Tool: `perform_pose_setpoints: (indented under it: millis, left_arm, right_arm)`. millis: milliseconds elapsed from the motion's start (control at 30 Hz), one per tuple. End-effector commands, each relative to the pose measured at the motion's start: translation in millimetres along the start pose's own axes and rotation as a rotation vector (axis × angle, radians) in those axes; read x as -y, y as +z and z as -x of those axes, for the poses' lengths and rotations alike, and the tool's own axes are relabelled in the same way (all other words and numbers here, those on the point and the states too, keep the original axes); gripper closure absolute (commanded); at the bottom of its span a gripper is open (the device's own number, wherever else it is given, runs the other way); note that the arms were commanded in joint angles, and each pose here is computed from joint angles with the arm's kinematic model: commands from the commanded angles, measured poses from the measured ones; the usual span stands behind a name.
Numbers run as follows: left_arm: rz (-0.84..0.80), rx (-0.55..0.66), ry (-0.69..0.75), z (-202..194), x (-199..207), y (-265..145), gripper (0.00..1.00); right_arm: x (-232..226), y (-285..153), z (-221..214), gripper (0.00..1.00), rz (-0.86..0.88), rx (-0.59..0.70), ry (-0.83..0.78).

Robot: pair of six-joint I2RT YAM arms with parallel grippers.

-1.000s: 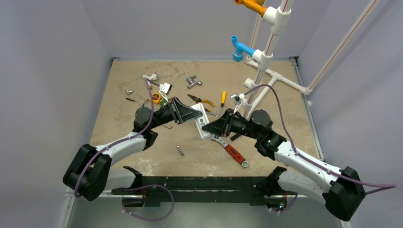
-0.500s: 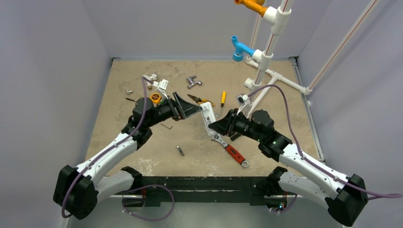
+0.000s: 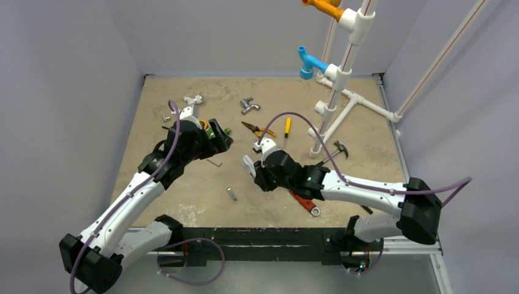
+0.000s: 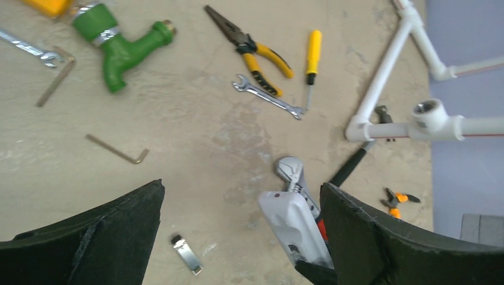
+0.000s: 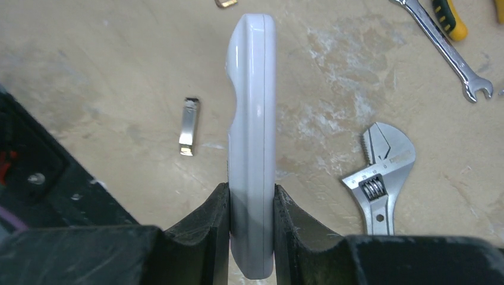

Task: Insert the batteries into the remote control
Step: Turn over the remote control at the center of the board.

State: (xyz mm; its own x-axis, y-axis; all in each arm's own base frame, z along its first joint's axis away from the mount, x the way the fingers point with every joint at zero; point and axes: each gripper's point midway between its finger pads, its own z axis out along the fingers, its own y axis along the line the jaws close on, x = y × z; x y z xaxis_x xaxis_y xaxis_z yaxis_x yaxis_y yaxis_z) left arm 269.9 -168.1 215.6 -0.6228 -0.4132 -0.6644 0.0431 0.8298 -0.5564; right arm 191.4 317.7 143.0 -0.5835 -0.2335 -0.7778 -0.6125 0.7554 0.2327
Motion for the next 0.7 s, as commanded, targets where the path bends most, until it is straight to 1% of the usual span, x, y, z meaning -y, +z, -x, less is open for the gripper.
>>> perform_pose_setpoints:
  millis: [0, 200, 400, 533, 600, 667]
  left_arm:
    - [0.196, 0.057, 0.032, 19.9, -36.2, -17.9, 0.0]
    - [0.257, 0.066, 0.022, 19.7, -53.7, -23.9, 0.0]
    - [0.247, 0.07, 0.018, 22.6, -50.9, -24.1, 0.0]
    - [0.24, 0.064, 0.04, 27.1, -46.5, -24.7, 0.0]
    - [0.241, 0.063, 0.044, 27.5, -46.3, -25.2, 0.0]
    - [0.242, 0.064, 0.04, 27.2, -46.7, -24.7, 0.0]
  right_arm:
    - [20.5, 5.1, 7.8, 1.0, -0.172, 0.002, -0.12]
    - [33.2, 23.4, -21.0, 1.0, -0.291, -0.094, -0.251]
    - [33.5, 41.7, -41.2, 1.0, -0.41, -0.137, -0.445]
    - [32.9, 51.4, -51.7, 1.0, -0.464, -0.141, -0.481]
    - [32.8, 54.6, -59.5, 1.0, -0.465, -0.159, -0.487]
    - [30.4, 56.3, -65.6, 0.9, -0.445, -0.175, -0.489]
